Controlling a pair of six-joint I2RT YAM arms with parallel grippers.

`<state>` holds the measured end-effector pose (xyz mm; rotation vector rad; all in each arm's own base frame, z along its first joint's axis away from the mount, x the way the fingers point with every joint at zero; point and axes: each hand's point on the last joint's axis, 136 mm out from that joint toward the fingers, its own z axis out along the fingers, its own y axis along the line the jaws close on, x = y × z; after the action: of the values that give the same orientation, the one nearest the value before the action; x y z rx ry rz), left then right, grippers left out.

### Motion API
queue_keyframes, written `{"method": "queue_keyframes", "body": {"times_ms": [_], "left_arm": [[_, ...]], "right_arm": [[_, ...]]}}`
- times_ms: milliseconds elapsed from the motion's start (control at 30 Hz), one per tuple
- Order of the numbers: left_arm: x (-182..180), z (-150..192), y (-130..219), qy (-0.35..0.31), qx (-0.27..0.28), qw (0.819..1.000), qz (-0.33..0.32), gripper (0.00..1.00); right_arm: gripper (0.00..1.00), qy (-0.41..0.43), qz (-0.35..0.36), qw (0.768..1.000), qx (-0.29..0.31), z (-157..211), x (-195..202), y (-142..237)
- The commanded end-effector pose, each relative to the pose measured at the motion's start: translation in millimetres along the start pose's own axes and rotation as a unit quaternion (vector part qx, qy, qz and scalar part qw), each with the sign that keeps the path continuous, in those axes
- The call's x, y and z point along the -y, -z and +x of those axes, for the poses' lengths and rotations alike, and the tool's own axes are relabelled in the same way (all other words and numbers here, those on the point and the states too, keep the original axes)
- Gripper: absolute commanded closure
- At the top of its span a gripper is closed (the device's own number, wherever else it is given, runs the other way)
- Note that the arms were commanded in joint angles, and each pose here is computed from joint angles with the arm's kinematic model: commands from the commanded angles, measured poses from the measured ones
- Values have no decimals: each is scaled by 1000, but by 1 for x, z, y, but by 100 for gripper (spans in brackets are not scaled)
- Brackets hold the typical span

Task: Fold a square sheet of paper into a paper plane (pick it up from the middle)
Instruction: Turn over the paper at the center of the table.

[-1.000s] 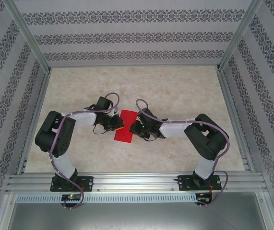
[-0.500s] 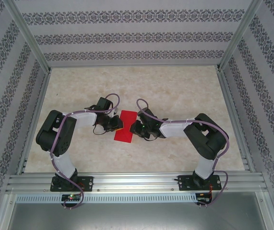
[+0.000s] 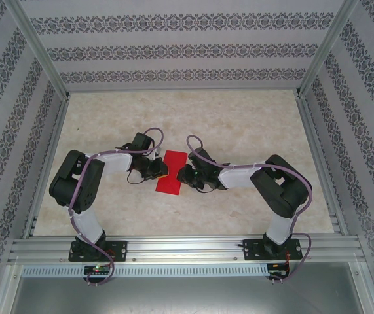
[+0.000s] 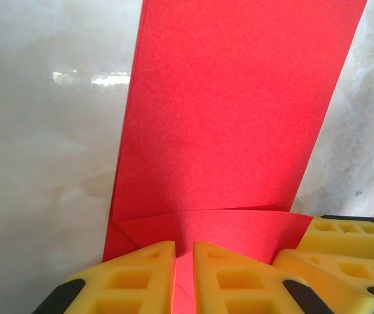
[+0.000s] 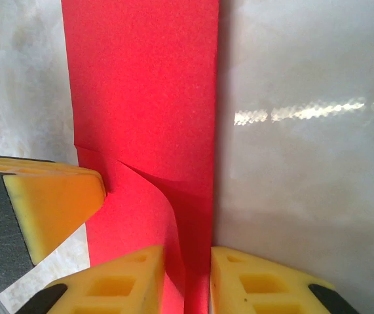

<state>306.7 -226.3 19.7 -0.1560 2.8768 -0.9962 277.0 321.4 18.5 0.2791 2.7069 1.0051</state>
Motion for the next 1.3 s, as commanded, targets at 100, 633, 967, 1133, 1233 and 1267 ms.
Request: {"method": "queue_keyframes", "body": {"times_ms": [100,633,967,1133,1233,1267], "left_arm": [[-4,1,-3,-9,-5,1000,-11,84],[-3,0,0,-9,-1,1000,-14,84],[-1,-2,2,-9,2,1000,-14,84],[0,-2,3,-8,5,1000,-13,84],[4,-2,6,-9,8,1000,-6,84],[6,-2,8,-10,10,1000,-2,83]], "right_arm": [[74,12,-60,998,19,-10,-21,-5],[75,25,-72,997,30,-13,-28,1],[72,27,-70,997,24,-11,-27,-1],[79,29,-70,997,14,-4,-27,-6],[83,29,-73,997,15,-4,-28,-7],[85,29,-73,997,15,-5,-28,-6]]}}
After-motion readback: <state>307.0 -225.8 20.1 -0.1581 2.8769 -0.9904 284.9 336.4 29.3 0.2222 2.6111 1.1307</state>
